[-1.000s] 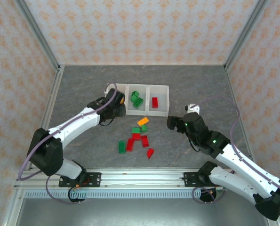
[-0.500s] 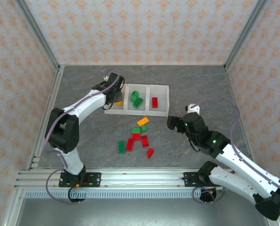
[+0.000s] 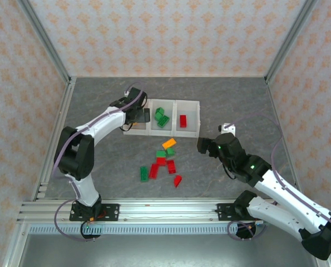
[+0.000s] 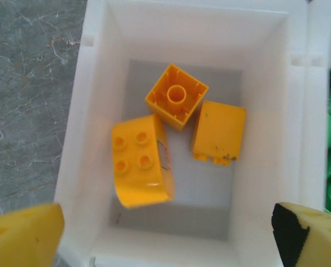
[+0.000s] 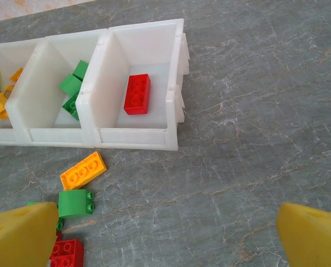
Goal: Sort the legos into containers by color
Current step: Place the lego in the container, then pick up the lego from the middle-left of the table.
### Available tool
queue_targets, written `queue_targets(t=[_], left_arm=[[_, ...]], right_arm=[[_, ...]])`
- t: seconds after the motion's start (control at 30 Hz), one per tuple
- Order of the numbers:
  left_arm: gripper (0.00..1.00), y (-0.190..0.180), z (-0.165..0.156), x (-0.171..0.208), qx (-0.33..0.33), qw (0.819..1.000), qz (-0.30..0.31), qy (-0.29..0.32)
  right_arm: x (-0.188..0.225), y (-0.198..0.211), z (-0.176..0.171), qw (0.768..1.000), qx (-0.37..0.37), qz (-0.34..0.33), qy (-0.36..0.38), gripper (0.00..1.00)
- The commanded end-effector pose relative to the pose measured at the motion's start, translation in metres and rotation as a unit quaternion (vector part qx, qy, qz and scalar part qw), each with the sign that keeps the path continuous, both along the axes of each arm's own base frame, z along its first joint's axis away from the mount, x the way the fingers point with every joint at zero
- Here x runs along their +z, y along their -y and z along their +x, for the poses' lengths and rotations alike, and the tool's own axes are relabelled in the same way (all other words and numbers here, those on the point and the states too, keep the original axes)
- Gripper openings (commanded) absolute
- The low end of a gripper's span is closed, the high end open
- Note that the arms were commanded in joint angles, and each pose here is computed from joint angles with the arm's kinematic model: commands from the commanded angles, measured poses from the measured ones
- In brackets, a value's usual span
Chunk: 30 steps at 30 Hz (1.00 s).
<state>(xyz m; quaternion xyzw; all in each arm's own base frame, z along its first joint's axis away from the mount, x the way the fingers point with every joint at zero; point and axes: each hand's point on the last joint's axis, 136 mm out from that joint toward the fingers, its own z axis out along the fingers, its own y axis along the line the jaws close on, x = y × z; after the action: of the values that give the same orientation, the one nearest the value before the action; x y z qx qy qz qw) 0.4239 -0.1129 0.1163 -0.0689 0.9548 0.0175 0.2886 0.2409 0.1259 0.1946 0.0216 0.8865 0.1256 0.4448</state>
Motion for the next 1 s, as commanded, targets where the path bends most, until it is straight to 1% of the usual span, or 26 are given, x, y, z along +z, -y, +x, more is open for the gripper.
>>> queue_targets(t=[0.0,0.1,0.23,0.33,0.4,0.53,0.6,0.67,0.8,0.97], left_arm=[[1.0,-0.003,-0.016,0.022,0.002,0.999,-0.029,0.028],[0.99,0.002,-0.042,0.023,0.0,0.998,-0.052,0.033],[0.99,0.016,-0.091,0.013,-0.002,0.999,-0.043,0.019],[0.99,0.031,-0.129,-0.004,0.0,0.998,-0.062,-0.002],[0.97,0.039,-0.154,-0.017,0.006,0.997,-0.081,-0.017],[0.94,0.038,-0.2,-0.049,0.022,0.994,-0.091,-0.054],[0.91,0.044,-0.221,-0.066,0.009,0.992,-0.102,-0.077],[0.9,0.043,-0.238,-0.08,0.008,0.991,-0.094,-0.096],[0.89,0.047,-0.254,-0.092,0.001,0.989,-0.103,-0.109],[0.87,0.045,-0.255,-0.09,0.01,0.989,-0.112,-0.1]], right_arm=[[-0.004,0.005,0.003,1.0,-0.014,-0.006,0.0,1.0],[-0.005,0.004,0.004,1.0,-0.015,-0.009,-0.002,1.0],[-0.006,0.004,0.003,1.0,-0.015,-0.009,-0.004,1.0],[-0.006,0.003,0.003,1.0,-0.012,-0.008,-0.005,1.0],[-0.008,0.002,0.003,1.0,-0.009,-0.007,-0.007,1.0],[-0.011,0.0,0.003,1.0,-0.007,-0.009,-0.013,1.0],[-0.012,-0.001,0.004,1.0,-0.005,-0.01,-0.015,1.0],[-0.014,-0.002,0.004,1.0,-0.003,-0.012,-0.017,1.0],[-0.016,-0.003,0.004,1.0,-0.001,-0.013,-0.02,1.0],[-0.015,-0.001,0.004,1.0,-0.004,-0.012,-0.018,1.0]])
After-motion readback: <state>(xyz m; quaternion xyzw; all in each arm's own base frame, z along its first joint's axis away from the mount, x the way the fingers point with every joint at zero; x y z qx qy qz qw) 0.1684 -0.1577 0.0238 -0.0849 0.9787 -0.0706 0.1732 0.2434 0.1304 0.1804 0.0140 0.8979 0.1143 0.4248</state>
